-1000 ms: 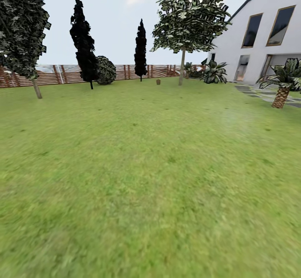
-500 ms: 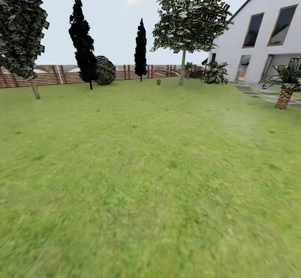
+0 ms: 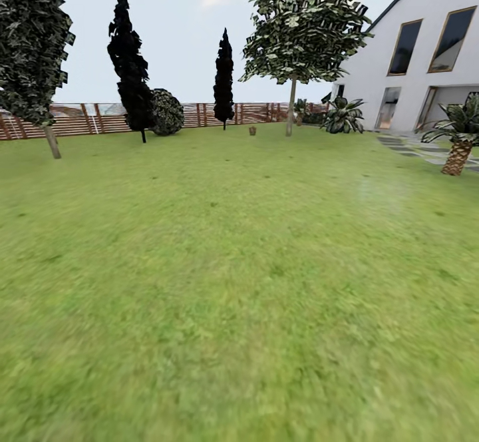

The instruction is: Take the three Easter eggs out of the wicker basket on the lawn in the garden, then place them on the lawn next to a single tree (choose any tree) so that all three eggs are next to the same tree and none are left in the basket.

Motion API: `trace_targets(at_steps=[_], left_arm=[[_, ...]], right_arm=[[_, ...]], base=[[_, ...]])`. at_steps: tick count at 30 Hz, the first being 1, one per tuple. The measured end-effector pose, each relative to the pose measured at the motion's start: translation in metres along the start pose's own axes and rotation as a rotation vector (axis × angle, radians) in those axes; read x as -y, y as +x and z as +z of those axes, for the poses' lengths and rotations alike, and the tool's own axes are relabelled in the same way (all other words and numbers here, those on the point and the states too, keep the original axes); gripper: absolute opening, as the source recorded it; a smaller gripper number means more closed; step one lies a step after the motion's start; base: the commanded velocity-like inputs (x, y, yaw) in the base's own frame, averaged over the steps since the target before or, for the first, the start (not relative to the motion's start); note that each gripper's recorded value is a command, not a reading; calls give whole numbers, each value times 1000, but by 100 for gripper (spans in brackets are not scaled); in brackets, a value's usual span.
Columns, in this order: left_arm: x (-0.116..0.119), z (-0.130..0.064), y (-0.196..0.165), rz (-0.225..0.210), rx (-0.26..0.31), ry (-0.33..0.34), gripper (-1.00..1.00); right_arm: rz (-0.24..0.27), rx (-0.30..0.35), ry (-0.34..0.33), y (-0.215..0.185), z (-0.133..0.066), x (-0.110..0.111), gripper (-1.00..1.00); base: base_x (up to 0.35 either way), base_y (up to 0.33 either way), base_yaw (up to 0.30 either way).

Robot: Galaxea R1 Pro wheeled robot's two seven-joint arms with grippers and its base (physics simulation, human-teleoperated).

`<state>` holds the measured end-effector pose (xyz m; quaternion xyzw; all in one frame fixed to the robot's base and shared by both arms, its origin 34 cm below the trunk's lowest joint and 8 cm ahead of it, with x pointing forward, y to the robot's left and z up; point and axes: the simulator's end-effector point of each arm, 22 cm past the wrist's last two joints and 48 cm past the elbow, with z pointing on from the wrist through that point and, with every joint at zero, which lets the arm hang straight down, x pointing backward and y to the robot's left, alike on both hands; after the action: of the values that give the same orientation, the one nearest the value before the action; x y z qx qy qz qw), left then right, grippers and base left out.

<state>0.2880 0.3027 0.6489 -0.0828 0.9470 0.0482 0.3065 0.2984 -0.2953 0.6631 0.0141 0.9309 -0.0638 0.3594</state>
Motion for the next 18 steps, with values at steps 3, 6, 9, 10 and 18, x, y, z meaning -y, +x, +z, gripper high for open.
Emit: trace_targets(at_steps=[3,6,9,10,18], left_arm=[[1,0,2,0,-9,1,100],[0,0,2,0,-11,1,100],[1,0,2,-1,-12,1,100],[1,0,2,-1,-12,1,100],[0,0,1,-1,-8,-1,100]], right_arm=[[0,0,-1,0,0,0,100],[0,-1,-1,0,0,-1,100],[0,-2,-2,0,0,-1,100],[0,-2,-2,0,0,-1,100],[-1,-3,-3,1,0,-1,100]], base=[[342,0,0],[342,0,0],[342,0,0],[342,0,0],[246,12,0]])
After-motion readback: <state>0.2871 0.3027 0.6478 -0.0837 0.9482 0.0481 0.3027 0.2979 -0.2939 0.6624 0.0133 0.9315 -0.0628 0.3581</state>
